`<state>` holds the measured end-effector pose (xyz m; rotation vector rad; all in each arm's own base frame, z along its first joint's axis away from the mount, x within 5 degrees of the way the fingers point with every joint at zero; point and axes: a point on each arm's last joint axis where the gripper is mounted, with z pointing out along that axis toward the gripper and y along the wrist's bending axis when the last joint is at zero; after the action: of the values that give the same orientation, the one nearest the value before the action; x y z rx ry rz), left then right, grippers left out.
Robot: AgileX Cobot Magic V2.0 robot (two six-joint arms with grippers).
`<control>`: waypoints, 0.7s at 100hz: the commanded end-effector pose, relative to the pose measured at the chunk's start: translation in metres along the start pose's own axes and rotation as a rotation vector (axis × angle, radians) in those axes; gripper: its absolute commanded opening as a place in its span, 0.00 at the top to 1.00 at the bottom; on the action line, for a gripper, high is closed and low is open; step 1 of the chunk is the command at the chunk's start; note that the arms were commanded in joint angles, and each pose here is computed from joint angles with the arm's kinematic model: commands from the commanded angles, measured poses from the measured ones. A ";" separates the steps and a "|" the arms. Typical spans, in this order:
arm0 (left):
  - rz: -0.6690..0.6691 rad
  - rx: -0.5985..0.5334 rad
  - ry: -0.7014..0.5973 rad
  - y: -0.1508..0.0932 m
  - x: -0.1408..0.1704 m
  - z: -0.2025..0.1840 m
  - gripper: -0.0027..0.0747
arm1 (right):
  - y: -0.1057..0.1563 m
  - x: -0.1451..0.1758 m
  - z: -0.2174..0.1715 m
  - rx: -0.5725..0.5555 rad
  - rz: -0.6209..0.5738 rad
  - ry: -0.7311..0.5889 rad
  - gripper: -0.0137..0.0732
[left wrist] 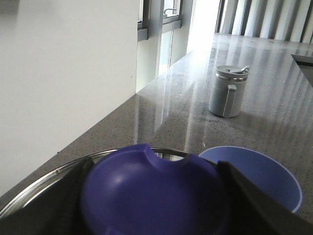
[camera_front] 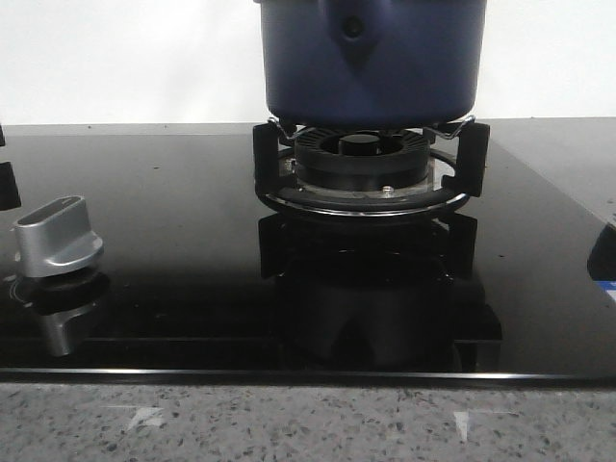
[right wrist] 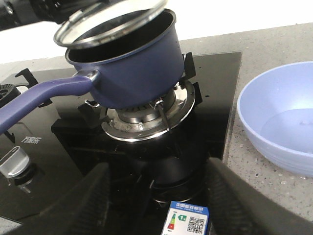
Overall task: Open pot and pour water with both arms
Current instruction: 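Lift the glass lid up off the saucepan with the left gripper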
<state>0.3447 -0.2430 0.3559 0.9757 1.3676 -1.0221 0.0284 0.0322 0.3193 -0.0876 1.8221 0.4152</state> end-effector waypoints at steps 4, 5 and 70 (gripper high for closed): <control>-0.043 0.040 -0.184 -0.020 -0.061 -0.023 0.72 | 0.001 -0.013 -0.001 0.003 -0.007 -0.062 0.40; -0.040 0.042 -0.182 -0.020 -0.062 -0.025 0.72 | 0.001 -0.013 -0.001 0.003 -0.007 -0.062 0.40; 0.230 0.076 -0.103 -0.086 -0.118 -0.092 0.72 | 0.002 -0.011 -0.001 -0.002 -0.007 -0.044 0.40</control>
<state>0.2626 -0.1928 0.4485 1.1771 1.1935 -0.9098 0.0276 0.0330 0.3173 -0.0977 1.8448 0.4192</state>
